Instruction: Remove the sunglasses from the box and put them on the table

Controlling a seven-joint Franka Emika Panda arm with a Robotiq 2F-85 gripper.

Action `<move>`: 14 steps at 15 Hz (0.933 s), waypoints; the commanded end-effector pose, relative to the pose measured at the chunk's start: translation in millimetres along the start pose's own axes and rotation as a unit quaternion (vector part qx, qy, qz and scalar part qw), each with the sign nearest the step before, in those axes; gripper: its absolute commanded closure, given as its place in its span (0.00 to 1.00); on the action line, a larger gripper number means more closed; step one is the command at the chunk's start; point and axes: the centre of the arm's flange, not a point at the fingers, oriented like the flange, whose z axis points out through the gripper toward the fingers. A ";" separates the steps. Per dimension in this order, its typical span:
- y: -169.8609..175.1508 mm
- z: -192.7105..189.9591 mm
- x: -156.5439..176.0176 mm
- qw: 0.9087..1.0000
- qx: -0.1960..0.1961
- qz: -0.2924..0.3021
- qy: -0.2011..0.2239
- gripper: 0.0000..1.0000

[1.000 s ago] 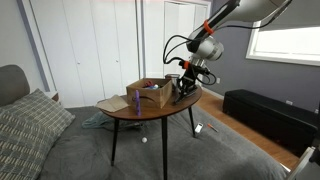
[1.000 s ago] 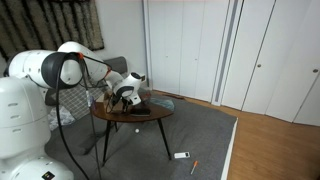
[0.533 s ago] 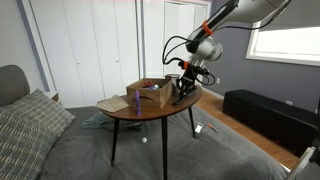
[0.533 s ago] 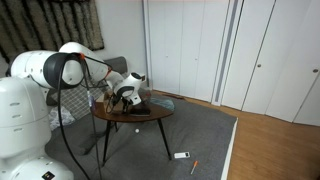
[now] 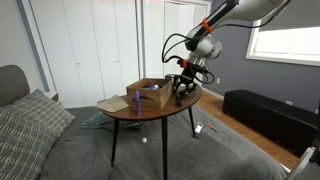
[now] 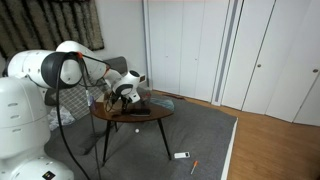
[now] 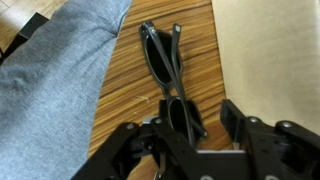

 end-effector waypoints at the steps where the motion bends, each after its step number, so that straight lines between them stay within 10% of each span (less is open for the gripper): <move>1: 0.3 -26.8 -29.8 1.000 -0.009 -0.020 0.011 0.23; 6: 0.7 -84.0 -86.5 0.992 -0.040 -0.094 0.075 0.00; 14: -7.1 -179.8 -201.0 0.929 -0.128 -0.277 0.209 0.00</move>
